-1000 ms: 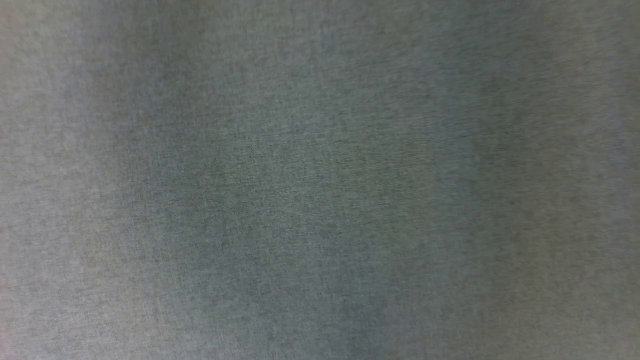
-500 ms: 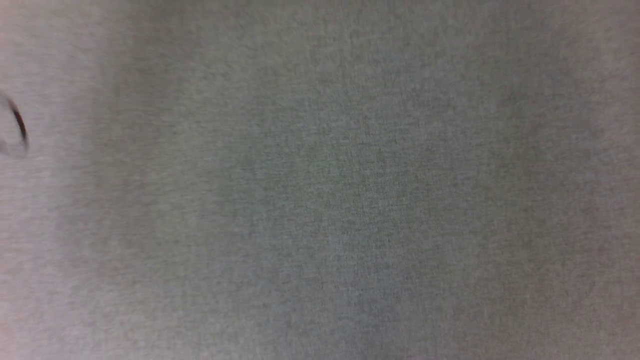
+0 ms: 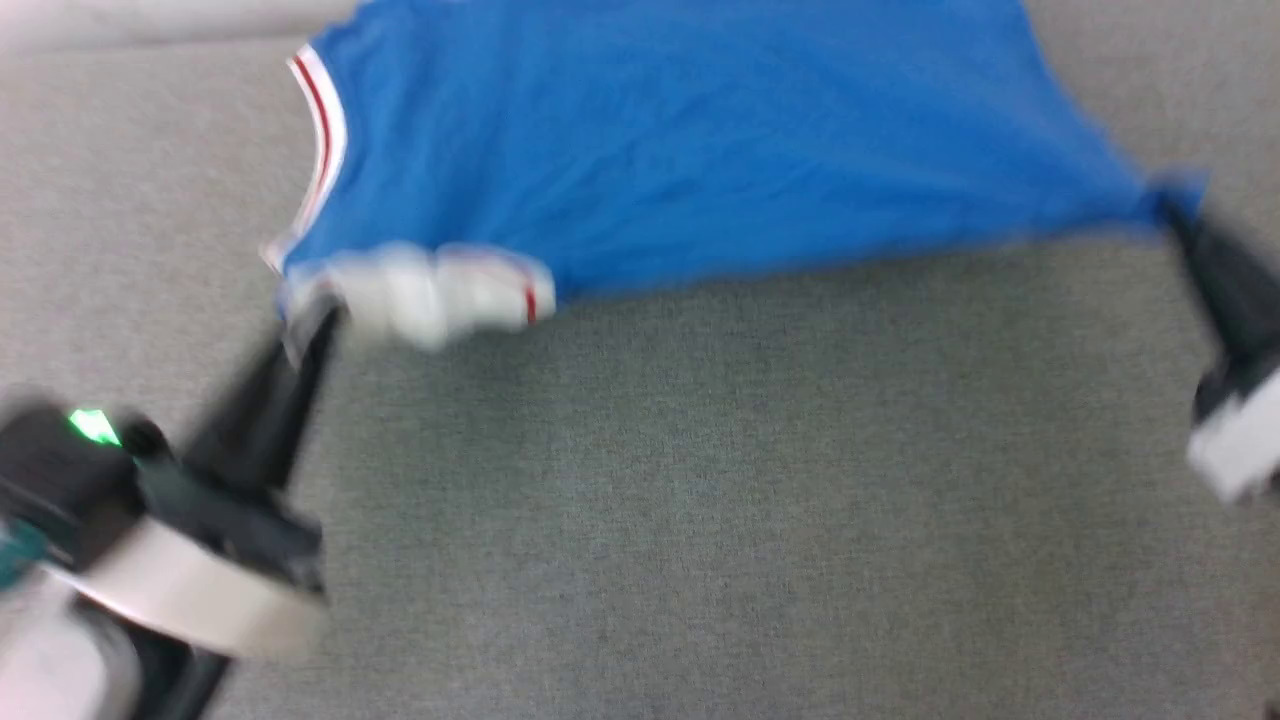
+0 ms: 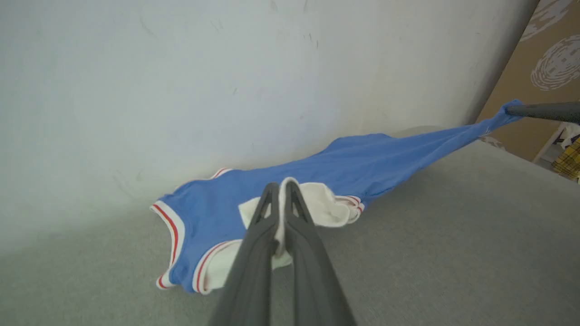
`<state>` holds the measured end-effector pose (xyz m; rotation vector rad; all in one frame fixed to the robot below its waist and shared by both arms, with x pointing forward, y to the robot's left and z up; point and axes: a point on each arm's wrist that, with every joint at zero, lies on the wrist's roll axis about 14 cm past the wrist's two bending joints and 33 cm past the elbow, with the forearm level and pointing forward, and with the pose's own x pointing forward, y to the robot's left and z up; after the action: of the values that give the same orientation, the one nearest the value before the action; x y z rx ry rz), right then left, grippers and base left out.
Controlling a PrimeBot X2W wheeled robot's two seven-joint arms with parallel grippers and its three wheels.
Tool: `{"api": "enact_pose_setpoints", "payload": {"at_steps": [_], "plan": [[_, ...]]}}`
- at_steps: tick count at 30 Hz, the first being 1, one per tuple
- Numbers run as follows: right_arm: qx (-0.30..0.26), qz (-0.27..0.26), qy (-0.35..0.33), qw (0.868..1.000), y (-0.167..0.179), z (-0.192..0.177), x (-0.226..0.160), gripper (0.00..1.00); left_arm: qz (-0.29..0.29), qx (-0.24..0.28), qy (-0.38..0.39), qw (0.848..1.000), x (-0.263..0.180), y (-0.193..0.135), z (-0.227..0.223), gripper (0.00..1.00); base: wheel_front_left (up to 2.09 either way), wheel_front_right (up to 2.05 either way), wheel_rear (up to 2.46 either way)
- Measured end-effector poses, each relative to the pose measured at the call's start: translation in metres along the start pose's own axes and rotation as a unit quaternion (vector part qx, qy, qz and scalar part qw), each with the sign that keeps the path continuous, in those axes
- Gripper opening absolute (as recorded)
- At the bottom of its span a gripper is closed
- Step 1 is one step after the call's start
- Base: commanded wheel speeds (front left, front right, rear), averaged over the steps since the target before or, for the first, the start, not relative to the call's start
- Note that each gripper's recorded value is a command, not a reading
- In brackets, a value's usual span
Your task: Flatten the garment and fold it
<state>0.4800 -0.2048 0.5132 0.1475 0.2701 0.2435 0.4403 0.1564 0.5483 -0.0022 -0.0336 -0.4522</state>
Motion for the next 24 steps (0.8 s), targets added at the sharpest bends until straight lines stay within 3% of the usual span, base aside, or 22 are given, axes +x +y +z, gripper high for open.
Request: {"api": "enact_pose_setpoints", "payload": {"at_steps": [4, 9, 13, 17, 24], "plan": [[0.024, -0.002, 0.068, 0.997, 0.004, -0.038, -0.039, 0.0, -0.019, -0.044, 0.117, 0.992, -0.046, -0.028, -0.043, 0.0, 0.0, 0.0, 0.0], [0.055, -0.014, 0.144, 0.988, 0.003, -0.082, -0.085, 0.0, -0.046, -0.114, 0.233, 0.965, -0.098, -0.069, -0.077, 0.0, 0.0, 0.0, 0.0], [0.074, -0.011, 0.225, 0.972, 0.009, -0.123, -0.125, 0.0, -0.06, -0.165, 0.308, 0.935, -0.136, -0.094, -0.095, 0.0, 0.0, 0.0, 0.0], [0.084, -0.02, 0.309, 0.947, 0.007, -0.16, -0.167, 0.0, -0.056, -0.2, 0.38, 0.901, -0.173, -0.11, -0.11, 0.0, 0.0, 0.0, 0.0], [0.103, -0.041, 0.371, 0.922, 0.002, -0.182, -0.219, 0.0, -0.049, -0.257, 0.415, 0.872, -0.209, -0.131, -0.109, 0.0, 0.0, 0.0, 0.0]]}}
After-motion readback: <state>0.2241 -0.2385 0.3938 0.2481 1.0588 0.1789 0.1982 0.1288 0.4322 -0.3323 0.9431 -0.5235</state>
